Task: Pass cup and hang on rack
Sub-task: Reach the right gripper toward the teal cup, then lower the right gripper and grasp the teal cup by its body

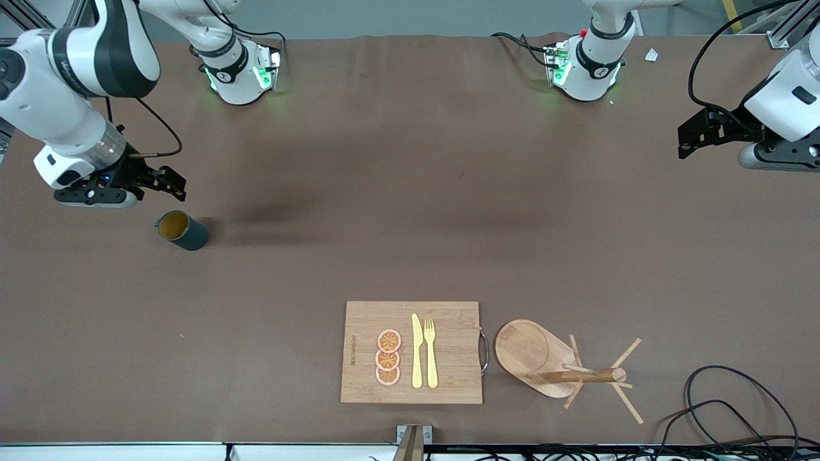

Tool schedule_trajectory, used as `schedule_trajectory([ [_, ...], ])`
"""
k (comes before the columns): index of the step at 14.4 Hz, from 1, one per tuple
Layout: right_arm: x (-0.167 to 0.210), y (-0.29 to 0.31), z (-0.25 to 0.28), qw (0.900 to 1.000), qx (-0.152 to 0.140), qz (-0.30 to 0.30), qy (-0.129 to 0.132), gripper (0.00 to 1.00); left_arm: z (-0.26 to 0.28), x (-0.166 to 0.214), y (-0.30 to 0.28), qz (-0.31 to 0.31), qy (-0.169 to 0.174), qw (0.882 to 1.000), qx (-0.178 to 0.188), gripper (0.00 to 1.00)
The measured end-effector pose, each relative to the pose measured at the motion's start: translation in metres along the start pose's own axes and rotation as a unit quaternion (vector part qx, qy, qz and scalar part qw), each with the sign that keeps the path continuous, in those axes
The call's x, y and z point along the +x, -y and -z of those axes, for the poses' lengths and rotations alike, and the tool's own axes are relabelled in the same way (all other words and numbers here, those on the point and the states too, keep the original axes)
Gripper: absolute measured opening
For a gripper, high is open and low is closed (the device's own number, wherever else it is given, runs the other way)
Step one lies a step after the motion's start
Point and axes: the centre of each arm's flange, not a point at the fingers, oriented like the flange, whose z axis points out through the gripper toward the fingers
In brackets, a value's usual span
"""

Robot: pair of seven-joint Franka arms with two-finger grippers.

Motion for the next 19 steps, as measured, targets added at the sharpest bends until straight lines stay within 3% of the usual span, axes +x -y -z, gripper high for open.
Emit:
schedule_trajectory([
  [7,0.012,-0.035,-0.099,0.999,0.002,-0.034,0.009,0.98,0.000,-0.006,0.012,0.012,0.001,1.000,0.001,1.00],
  [11,0.013,-0.035,-0.113,0.999,0.002,-0.035,0.011,0.98,0.000,-0.007,0.015,0.016,0.002,1.000,0.001,1.00],
  [19,0.004,-0.047,-0.165,0.998,0.003,-0.047,0.044,0.98,-0.001,-0.007,0.012,0.012,0.003,1.000,0.002,1.00],
])
